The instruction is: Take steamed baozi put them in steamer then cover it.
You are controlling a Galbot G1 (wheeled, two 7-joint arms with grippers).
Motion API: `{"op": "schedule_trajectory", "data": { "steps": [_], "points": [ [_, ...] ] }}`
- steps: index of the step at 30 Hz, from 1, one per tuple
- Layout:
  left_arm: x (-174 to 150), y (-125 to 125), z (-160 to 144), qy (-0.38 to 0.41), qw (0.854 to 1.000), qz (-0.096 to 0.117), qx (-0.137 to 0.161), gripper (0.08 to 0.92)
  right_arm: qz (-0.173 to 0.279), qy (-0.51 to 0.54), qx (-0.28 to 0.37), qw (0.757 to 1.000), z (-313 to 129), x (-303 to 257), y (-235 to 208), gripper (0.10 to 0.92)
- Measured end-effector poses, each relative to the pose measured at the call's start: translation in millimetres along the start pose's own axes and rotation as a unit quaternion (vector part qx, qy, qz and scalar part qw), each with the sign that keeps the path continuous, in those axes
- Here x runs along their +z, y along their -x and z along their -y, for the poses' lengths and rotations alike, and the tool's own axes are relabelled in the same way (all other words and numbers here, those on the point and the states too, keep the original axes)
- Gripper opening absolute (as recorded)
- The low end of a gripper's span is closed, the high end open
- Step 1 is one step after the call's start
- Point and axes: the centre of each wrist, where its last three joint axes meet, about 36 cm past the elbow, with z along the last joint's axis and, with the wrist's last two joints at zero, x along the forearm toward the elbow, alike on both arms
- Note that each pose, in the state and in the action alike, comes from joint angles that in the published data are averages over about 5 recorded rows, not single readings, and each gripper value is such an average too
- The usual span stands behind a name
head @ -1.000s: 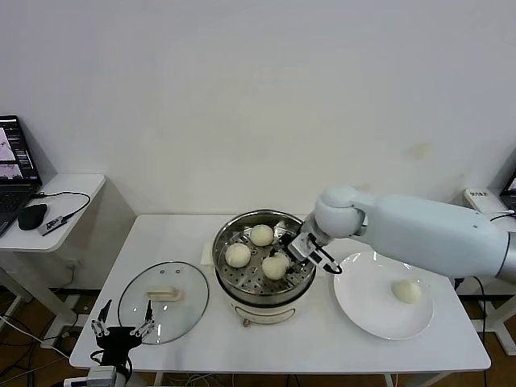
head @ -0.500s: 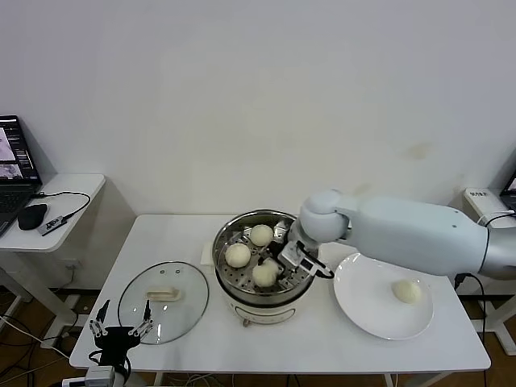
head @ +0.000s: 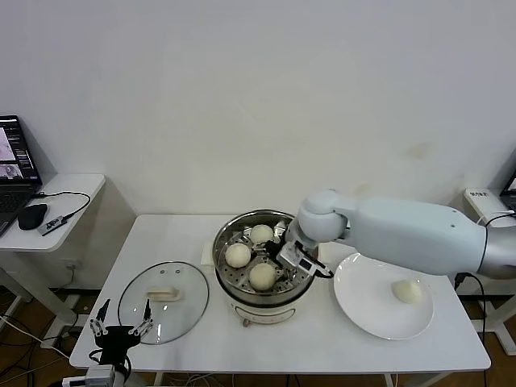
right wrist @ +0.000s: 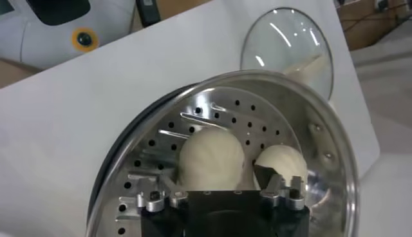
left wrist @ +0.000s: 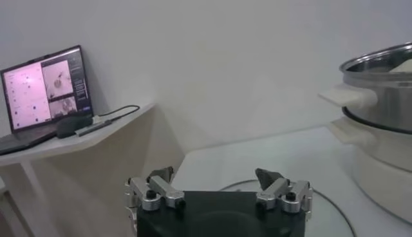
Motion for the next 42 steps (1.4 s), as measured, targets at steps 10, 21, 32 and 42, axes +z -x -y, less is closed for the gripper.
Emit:
{"op": "schedule_trajectory", "data": {
  "steps": [10, 21, 32, 42],
  "points": [
    [0.5, 7.7, 1.4, 0.005, 1.0, 0.003, 0.012, 0.823, -0.012, 0.074, 0.049, 0.996, -10.7, 27.6, -27.7, 0.823],
    [-1.8, 21.0, 3.6, 0.018, 0.999, 0.014, 0.039, 0.823, -0.051, 0.235, 0.11, 0.964, -69.4, 70.2, -82.3, 0.823],
    [-4.1, 36.5, 15.6, 0.032, 0.997, 0.026, 0.067, 0.823, -0.112, 0.374, 0.115, 0.914, -195.7, 106.9, -122.6, 0.823],
    [-2.5, 35.4, 22.6, 0.04, 0.997, 0.03, 0.067, 0.823, -0.155, 0.41, 0.072, 0.896, -261.8, 107.6, -122.2, 0.823]
  ]
}}
